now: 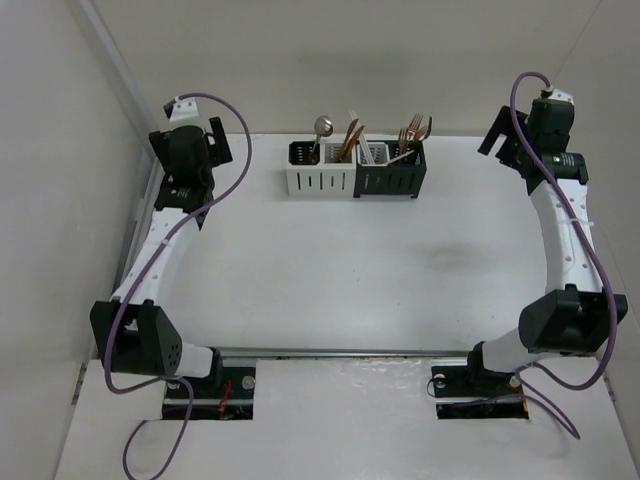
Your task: Sort the eating utensils into containers
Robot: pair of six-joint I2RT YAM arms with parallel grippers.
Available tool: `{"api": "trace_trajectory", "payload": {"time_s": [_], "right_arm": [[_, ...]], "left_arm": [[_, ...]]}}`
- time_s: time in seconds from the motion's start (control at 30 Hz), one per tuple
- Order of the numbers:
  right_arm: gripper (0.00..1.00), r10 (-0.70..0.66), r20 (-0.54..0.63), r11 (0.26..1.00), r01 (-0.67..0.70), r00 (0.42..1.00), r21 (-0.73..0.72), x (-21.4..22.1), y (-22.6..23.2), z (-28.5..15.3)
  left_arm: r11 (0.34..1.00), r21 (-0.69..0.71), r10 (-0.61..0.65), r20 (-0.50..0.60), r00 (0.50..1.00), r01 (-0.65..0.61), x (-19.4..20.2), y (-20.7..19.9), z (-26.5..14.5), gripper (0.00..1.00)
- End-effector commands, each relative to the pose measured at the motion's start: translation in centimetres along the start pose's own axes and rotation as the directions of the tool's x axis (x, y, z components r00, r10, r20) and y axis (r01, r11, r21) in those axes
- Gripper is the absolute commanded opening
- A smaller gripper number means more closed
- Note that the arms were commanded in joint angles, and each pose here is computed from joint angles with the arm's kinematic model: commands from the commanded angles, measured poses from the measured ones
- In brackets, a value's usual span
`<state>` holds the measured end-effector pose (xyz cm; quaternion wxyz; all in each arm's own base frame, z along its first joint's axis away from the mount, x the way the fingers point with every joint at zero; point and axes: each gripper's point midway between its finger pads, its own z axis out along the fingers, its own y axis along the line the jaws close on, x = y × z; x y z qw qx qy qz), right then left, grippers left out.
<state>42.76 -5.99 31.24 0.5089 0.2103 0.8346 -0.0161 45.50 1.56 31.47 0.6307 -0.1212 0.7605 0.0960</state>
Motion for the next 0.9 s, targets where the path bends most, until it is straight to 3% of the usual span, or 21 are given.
{"api": "trace_trajectory", "payload": {"time_s": [0.0,0.07,0.7,0.87], "right_arm": [[1.0,0.028,0.088,1.0,-0.029,0.996,0.001,-2.1,-0.3,-1.5],[1.0,0.028,0.081,0.999,-0.027,0.996,-0.023,-2.0,0.2,-1.5],[1.0,0.023,0.085,0.993,-0.013,0.996,-0.115,-1.3,1.2,-3.9],[1.0,0.016,0.116,0.989,0.001,0.993,-0.147,-1.4,1.5,-4.5]], "left_arm": [[0.997,-0.019,-0.074,0.001,0.997,0.074,0.6,1.7,-1.4,0.93],[0.997,-0.015,-0.073,-0.03,0.997,0.072,2.3,1.6,-1.5,0.93],[0.996,0.011,-0.09,0.009,0.996,0.09,3.1,1.9,-2.9,0.97],[0.996,0.027,-0.087,-0.023,0.996,0.088,4.6,1.6,-2.9,1.0]]}}
